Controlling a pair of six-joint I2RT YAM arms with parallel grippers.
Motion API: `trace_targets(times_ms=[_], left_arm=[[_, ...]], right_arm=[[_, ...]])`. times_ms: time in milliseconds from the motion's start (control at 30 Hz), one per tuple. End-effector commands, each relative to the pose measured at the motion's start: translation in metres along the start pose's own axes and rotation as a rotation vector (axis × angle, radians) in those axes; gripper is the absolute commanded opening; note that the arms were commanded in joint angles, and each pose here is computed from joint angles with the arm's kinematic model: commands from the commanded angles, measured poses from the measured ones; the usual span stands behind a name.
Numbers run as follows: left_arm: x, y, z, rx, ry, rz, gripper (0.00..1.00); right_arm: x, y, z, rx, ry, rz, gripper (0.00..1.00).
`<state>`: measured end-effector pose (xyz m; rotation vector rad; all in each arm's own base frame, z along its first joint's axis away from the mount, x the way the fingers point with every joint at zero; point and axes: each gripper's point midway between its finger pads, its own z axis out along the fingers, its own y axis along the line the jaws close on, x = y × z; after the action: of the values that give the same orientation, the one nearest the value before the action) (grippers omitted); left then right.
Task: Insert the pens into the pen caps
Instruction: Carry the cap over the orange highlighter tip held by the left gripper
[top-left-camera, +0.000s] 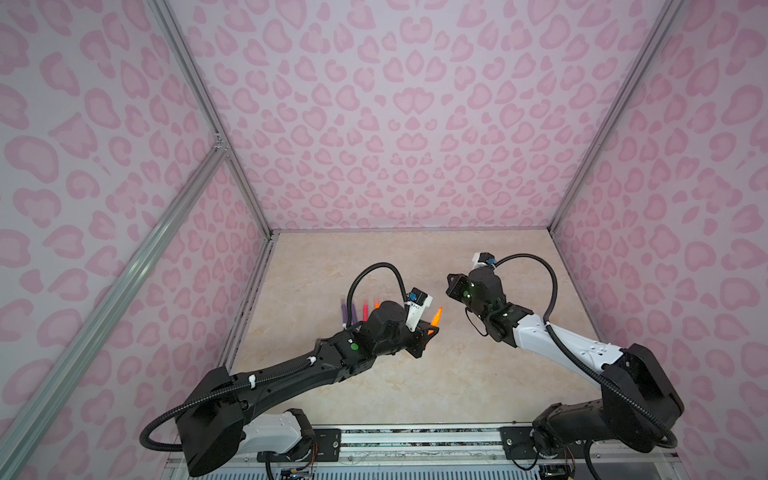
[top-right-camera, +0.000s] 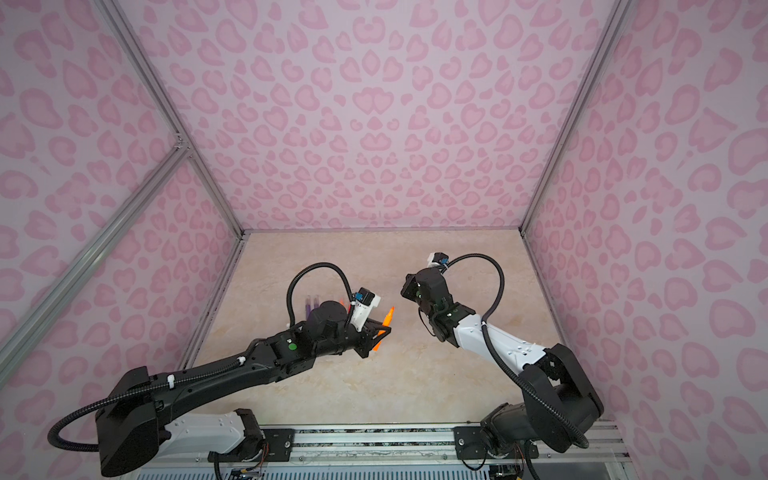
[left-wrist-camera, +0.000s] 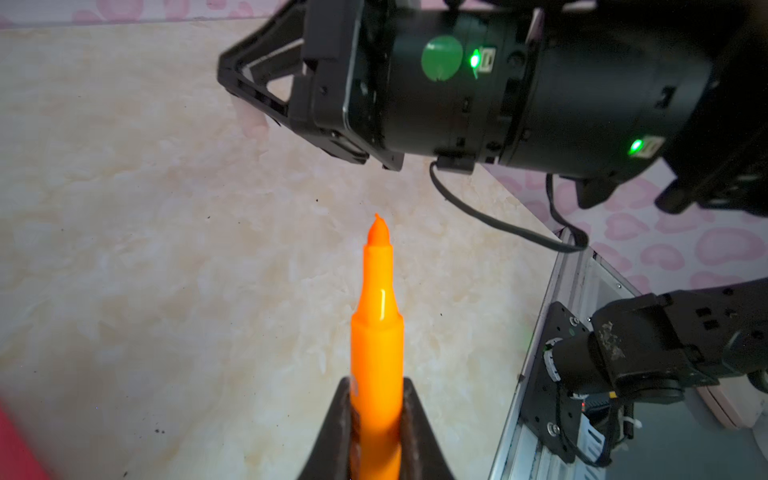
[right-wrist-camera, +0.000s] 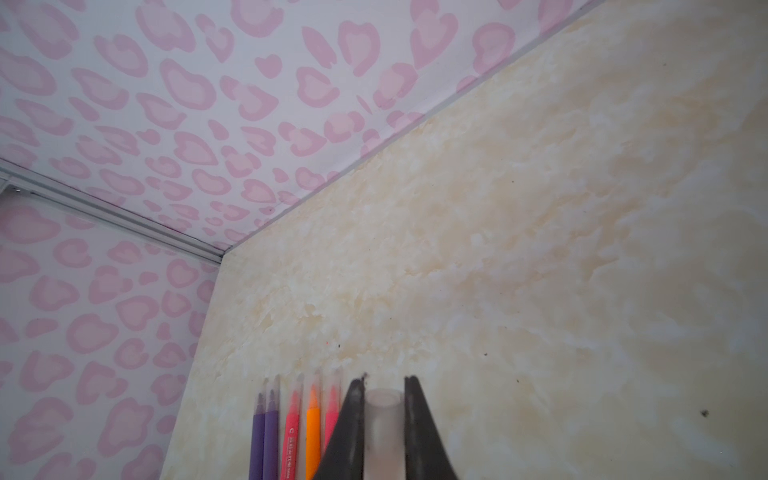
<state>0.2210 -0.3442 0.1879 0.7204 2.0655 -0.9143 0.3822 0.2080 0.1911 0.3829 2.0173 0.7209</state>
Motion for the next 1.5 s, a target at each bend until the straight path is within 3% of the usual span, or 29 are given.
trace_targets(times_ms=[0, 100, 467, 767, 1467], left_arm=[[-0.007, 0.003, 0.007, -0.019, -0.021, 0.041, 0.03], [-0.003, 0.002, 0.013, -0.009, -0.004, 0.036, 0.03], [-0.007, 0.002, 0.008, -0.016, -0.029, 0.025, 0.03], [-0.009, 0.020, 0.005, -0.121, -0.037, -0.014, 0.03], [-0.010, 0.032, 0.005, -0.157, -0.033, -0.039, 0.03]], right_arm=[[-0.014, 0.017, -0.011, -0.105, -0.062, -0.035, 0.03], [-0.019, 0.021, -0.022, -0.139, -0.089, -0.045, 0.05], [0.000, 0.049, -0.028, -0.301, 0.001, -0.035, 0.02], [0.013, 0.054, -0.034, -0.323, 0.013, 0.016, 0.01], [0.026, 0.068, -0.059, -0.379, -0.005, 0.040, 0.04]])
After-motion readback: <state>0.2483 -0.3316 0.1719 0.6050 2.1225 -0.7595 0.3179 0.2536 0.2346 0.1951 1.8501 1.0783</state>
